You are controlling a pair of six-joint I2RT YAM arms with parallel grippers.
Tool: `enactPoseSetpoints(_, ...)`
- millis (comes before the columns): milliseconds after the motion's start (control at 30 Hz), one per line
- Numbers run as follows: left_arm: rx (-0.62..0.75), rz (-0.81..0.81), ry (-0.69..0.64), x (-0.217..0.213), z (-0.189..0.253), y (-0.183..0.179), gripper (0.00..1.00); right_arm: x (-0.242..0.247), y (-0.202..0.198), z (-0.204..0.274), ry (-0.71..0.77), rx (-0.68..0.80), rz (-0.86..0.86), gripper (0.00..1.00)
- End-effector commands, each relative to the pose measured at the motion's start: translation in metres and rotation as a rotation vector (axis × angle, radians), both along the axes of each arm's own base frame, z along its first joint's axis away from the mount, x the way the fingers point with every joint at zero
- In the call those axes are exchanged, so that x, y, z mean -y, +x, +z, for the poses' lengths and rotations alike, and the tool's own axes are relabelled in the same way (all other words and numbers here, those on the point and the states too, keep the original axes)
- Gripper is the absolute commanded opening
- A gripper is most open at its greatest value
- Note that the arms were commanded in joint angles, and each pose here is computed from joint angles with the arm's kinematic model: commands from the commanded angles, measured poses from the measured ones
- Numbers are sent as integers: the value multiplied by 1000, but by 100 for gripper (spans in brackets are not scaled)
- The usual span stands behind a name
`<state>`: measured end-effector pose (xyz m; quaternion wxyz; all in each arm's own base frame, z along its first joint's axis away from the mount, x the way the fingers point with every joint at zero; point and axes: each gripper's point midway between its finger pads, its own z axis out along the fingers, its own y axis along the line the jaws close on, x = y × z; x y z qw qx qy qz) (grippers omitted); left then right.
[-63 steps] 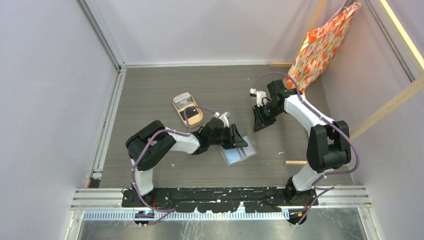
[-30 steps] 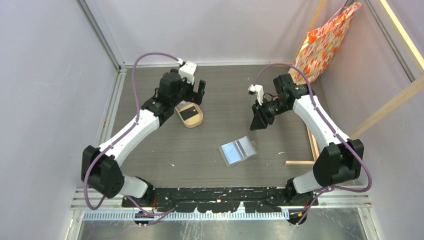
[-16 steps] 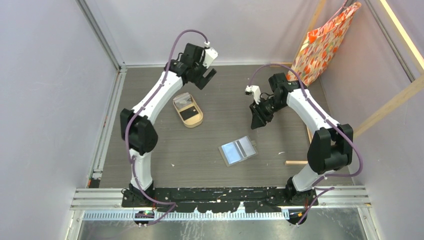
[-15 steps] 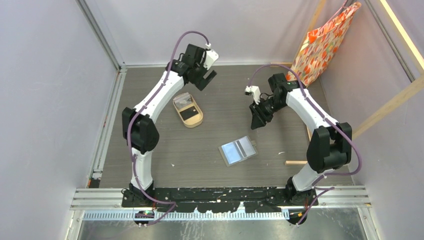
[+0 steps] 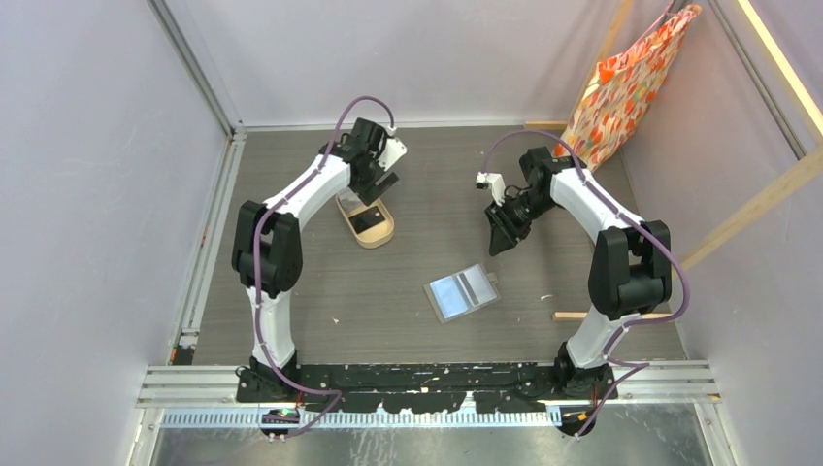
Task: Put the credit cards into the card holder
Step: Pick up the credit card from the storage box.
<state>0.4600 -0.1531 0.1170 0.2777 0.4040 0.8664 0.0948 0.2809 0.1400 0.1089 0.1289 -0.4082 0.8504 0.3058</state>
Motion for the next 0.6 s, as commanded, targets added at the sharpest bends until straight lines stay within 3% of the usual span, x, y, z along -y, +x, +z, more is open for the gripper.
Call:
enactPoseSetpoints(0, 119, 21, 31, -5, 17, 21, 83, 2, 1, 0, 8, -3, 8, 36)
enactPoseSetpoints(567, 100, 3, 116, -15, -25, 34, 72, 4, 1, -1, 15, -12, 2, 36)
